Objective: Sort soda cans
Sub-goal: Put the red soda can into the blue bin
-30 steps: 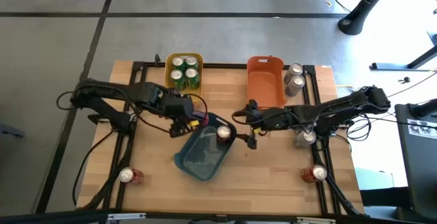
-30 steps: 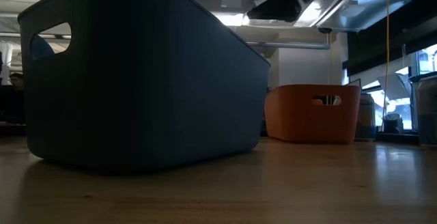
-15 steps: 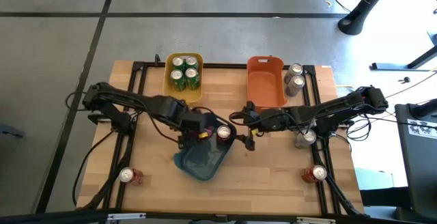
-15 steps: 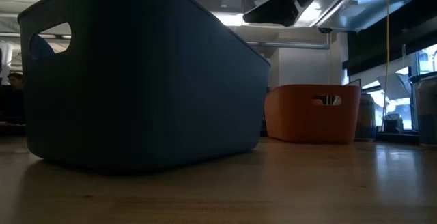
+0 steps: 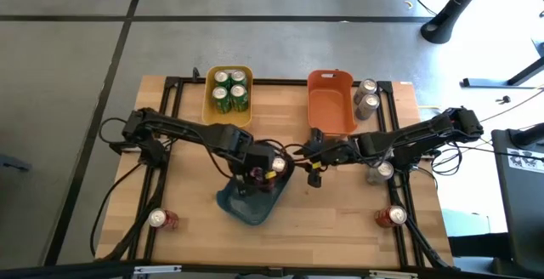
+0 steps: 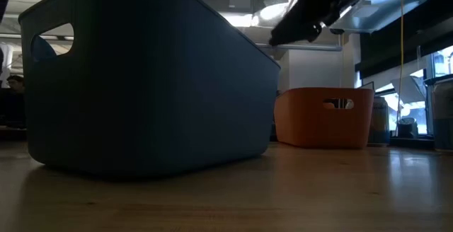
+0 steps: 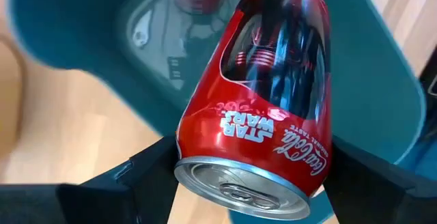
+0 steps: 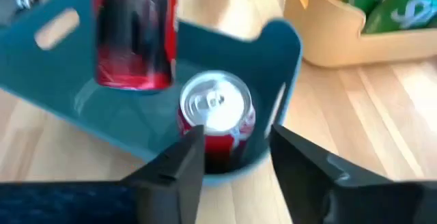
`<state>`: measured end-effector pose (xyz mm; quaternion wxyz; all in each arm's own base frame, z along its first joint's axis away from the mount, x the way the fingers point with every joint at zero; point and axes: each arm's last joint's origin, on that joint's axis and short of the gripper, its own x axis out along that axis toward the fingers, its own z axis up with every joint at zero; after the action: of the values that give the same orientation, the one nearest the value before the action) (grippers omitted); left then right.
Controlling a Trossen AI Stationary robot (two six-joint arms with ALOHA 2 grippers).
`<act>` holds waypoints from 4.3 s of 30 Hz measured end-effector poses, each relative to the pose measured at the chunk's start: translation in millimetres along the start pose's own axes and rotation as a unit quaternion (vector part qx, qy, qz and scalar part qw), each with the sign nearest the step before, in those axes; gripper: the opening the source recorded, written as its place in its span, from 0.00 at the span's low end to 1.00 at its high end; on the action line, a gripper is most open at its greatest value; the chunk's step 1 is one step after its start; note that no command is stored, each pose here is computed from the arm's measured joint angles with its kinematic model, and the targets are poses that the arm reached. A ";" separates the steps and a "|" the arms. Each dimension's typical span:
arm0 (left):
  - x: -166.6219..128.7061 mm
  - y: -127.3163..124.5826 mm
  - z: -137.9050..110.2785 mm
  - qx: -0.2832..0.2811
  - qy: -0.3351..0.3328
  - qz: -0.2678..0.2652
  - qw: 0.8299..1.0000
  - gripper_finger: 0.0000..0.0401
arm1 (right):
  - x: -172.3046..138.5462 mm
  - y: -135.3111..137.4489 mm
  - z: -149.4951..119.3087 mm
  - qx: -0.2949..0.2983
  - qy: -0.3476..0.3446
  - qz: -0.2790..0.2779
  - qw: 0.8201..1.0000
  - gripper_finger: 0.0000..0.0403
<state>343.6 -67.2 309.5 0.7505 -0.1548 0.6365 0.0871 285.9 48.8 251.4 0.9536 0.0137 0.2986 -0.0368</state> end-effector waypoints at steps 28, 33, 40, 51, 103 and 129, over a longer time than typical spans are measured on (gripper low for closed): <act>65.7 -12.8 25.8 0.046 0.037 0.015 0.998 0.77 | 3.3 -1.3 -12.7 0.000 0.061 -0.011 0.998 0.33; 68.5 -9.9 27.4 0.047 0.035 0.014 0.998 0.79 | 3.4 -1.3 -12.8 0.000 0.061 -0.011 0.998 0.33; 75.7 -8.1 29.8 0.050 0.021 0.009 0.998 0.79 | 3.4 -1.3 -12.8 0.001 0.061 -0.011 0.998 0.33; 75.9 -11.2 37.1 0.074 -0.027 0.013 0.997 0.79 | 3.7 -0.9 -10.5 0.002 0.050 -0.008 0.999 0.33; 83.0 -24.9 42.3 0.169 -0.078 -0.009 0.983 0.90 | 4.0 -0.5 -8.6 -0.013 0.040 -0.007 0.999 0.33; 36.1 -27.7 21.2 0.168 -0.103 -0.011 0.980 0.91 | 4.1 -0.6 -9.1 -0.013 0.042 -0.006 0.999 0.33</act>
<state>378.6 -88.3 280.4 0.8284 -0.0237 0.5595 -0.0138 284.0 48.3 241.6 0.9401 0.0008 0.3388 -0.0377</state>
